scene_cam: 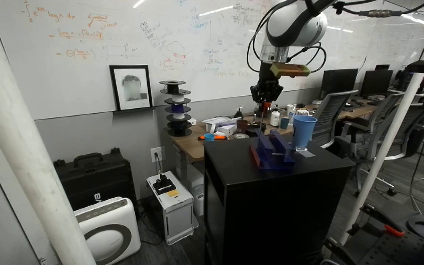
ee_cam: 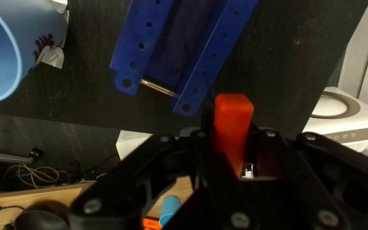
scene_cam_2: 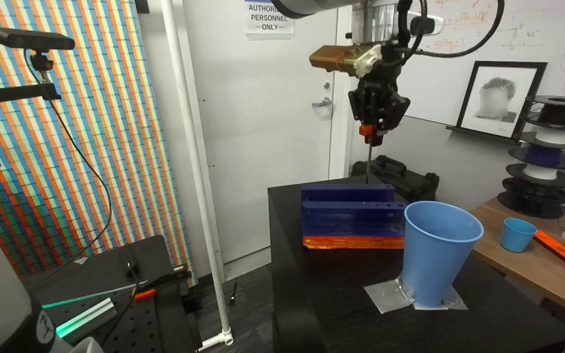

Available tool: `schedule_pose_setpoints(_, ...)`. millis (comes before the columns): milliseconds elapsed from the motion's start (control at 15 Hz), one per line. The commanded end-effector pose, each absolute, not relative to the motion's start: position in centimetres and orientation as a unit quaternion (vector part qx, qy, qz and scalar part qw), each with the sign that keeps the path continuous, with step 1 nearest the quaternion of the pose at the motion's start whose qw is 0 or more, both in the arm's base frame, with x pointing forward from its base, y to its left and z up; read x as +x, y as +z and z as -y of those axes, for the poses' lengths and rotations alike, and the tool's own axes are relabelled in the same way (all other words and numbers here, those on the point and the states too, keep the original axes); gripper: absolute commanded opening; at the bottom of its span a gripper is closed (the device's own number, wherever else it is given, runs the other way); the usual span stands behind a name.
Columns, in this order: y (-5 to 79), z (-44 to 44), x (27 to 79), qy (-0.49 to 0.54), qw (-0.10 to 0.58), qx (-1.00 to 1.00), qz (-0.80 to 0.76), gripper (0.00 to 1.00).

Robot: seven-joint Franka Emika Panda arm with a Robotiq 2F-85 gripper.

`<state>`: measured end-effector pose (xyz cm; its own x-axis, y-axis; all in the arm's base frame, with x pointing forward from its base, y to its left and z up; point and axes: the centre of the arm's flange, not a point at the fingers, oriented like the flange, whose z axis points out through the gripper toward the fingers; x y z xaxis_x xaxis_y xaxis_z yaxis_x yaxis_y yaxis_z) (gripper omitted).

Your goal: Remove the red object from the blue rack and put it in the cup

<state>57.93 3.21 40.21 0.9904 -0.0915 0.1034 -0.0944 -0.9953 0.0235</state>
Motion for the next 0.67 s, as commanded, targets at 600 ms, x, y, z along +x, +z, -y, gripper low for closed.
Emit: schedule_pose_setpoints(600,54.7,0.2,52.1,0.085,0.049,0.993,0.070,0.11)
